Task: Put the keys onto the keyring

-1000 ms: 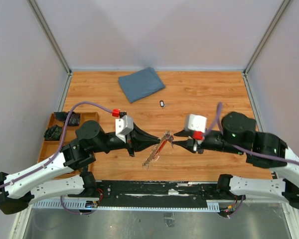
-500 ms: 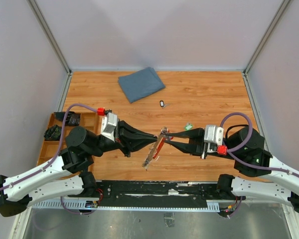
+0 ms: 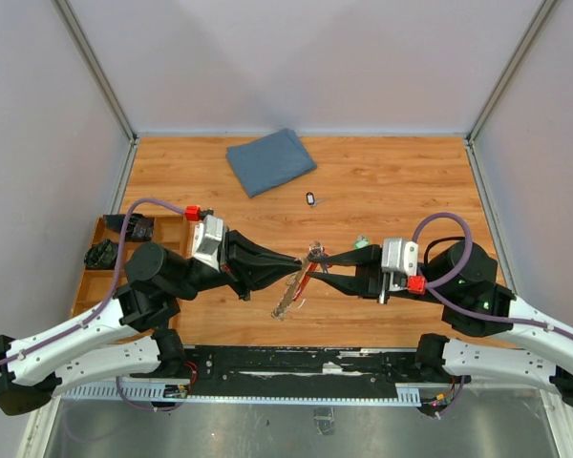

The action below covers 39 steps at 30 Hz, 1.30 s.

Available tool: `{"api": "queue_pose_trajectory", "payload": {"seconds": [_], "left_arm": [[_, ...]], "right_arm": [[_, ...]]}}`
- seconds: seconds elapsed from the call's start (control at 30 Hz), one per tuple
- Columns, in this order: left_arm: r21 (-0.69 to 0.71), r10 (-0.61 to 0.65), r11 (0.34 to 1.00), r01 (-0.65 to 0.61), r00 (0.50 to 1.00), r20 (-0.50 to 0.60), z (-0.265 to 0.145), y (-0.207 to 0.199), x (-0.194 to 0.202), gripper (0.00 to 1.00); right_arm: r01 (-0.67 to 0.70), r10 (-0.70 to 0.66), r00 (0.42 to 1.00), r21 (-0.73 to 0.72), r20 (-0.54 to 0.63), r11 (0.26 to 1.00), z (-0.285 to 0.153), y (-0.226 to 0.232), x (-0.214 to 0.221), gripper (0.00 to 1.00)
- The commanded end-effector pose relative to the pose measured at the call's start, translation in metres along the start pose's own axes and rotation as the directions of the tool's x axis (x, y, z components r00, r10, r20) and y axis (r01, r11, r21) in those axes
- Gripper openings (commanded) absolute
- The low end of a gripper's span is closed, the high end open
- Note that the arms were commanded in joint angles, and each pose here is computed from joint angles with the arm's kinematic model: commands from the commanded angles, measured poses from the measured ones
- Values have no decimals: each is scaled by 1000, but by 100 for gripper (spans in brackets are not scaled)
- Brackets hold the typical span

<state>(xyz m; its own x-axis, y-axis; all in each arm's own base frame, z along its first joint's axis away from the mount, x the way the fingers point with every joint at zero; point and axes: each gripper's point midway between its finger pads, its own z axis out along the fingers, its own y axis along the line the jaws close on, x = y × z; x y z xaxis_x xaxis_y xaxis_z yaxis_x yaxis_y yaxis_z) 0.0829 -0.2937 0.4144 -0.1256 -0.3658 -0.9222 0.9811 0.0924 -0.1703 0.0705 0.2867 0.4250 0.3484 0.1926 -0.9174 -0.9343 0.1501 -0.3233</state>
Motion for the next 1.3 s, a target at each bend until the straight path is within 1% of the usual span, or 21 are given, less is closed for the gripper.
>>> {"api": "queue_pose_trajectory", "payload": {"seconds": [0.0,0.33,0.6,0.73,0.9,0.93,1.13,1.17,1.27], "left_arm": [[49,23,998,-26,998,55,2,-11,-18,1],[117,47,992,-50,998,32,3,-22,-16,0],[155,61,986,-62,998,11,6,-28,-15,0],[154,64,986,-65,998,12,5,-28,-15,1],[144,66,987,-68,998,15,5,-26,-17,1],[140,68,988,-69,998,15,5,-26,-17,0],[114,70,991,-71,997,10,4,-21,-15,1],[109,71,991,-72,997,7,5,-20,-15,1],[90,80,993,-79,997,-6,4,-16,-13,15]], "right_arm": [[-8,8,1000,3,7,1000,0,-3,-7,25],[-6,7,1000,31,-22,1000,-2,-8,-2,27],[-22,22,999,6,-46,1000,0,-4,4,26],[-45,42,997,-38,-68,998,3,5,9,21],[-61,56,996,-69,-75,996,4,10,10,3],[-63,57,995,-70,-77,996,4,11,11,1],[-65,59,994,-58,-96,996,1,7,5,0],[-67,60,992,-53,-114,996,0,6,6,0],[-58,49,982,-44,-183,997,-3,2,11,0]]}}
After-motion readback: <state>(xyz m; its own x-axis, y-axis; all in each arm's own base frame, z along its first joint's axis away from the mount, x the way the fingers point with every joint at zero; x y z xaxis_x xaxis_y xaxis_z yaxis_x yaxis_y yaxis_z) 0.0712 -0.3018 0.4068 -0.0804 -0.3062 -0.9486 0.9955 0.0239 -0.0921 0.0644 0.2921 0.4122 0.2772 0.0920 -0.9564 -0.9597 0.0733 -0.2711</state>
